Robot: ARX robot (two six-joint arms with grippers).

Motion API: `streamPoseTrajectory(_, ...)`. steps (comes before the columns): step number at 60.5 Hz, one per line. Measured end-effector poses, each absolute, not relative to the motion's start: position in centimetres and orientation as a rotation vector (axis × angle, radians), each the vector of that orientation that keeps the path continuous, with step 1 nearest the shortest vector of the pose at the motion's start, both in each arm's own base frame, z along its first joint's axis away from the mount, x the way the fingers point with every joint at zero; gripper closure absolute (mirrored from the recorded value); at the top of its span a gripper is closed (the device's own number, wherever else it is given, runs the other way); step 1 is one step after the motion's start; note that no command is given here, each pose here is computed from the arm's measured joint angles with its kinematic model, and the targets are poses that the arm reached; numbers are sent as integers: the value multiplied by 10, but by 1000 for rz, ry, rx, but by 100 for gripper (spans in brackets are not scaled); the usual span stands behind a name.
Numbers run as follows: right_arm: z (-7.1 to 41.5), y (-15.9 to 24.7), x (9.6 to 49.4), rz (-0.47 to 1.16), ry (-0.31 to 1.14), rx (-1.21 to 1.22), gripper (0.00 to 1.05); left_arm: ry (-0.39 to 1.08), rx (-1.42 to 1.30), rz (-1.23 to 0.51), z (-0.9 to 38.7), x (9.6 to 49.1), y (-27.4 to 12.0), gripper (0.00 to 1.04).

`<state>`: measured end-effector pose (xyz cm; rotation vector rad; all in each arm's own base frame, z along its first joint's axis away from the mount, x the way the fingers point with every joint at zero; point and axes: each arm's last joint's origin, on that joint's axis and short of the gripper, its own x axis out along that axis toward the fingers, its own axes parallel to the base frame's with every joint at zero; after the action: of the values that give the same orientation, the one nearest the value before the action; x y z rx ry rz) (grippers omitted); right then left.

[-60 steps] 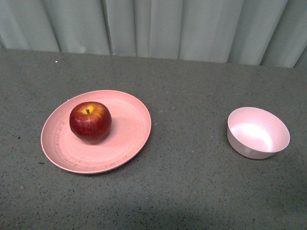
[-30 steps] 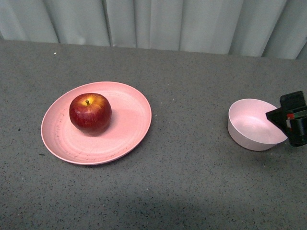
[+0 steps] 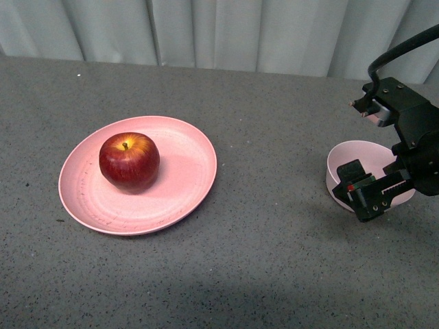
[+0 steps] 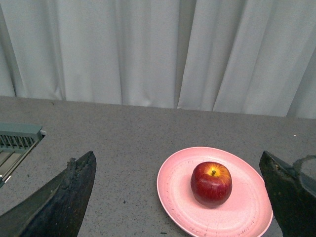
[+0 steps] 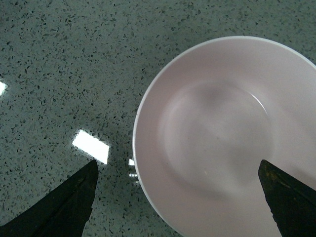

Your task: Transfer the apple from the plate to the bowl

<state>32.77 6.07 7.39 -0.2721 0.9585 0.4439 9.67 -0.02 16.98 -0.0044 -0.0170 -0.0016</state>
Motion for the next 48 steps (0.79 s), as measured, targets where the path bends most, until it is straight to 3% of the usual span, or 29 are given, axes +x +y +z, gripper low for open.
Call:
streamPoseTrajectory(19,61,76,341,466,991,-327,11,-17,-4,-2,170,97,0,7)
streamPoseTrajectory(31,56,79,343,464,1013,-357,55,-17,-4,-2,170,97,0,7)
streamPoseTrajectory(48,55,80,342,460,1024,-368,96,-17,-4,-2,170,97,0,7)
